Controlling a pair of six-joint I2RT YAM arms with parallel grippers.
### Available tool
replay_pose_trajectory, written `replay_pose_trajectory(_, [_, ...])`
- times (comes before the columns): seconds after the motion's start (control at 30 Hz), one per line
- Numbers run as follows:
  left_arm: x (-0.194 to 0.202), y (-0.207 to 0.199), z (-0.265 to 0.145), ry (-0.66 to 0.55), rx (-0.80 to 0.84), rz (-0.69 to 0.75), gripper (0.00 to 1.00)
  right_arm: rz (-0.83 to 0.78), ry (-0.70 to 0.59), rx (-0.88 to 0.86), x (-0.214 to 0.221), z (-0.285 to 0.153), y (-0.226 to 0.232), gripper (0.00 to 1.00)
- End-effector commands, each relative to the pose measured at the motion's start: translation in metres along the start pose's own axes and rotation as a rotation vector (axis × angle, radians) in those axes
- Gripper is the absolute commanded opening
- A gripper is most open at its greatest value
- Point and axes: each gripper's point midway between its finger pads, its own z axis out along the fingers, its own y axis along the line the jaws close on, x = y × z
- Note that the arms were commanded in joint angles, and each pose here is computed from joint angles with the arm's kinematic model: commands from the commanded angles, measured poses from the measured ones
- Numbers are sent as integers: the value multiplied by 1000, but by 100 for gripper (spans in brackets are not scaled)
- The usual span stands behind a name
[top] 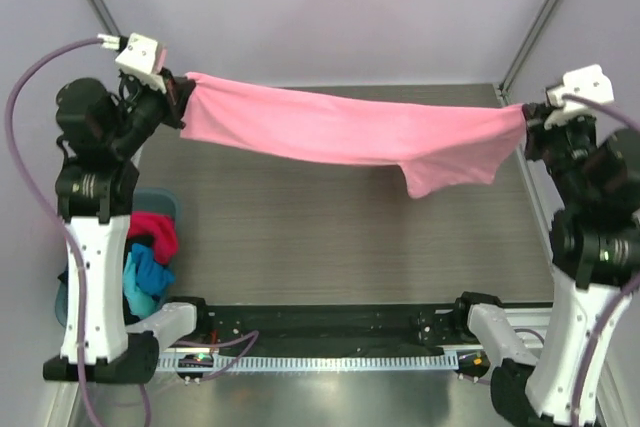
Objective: Fold and stack the t-shirts
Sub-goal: Fold the tshirt
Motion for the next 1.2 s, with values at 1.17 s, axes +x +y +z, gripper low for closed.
replay_pose_trajectory(1.17, [316, 27, 103, 484, 48, 28, 4, 105, 561, -293, 308, 133, 78, 1])
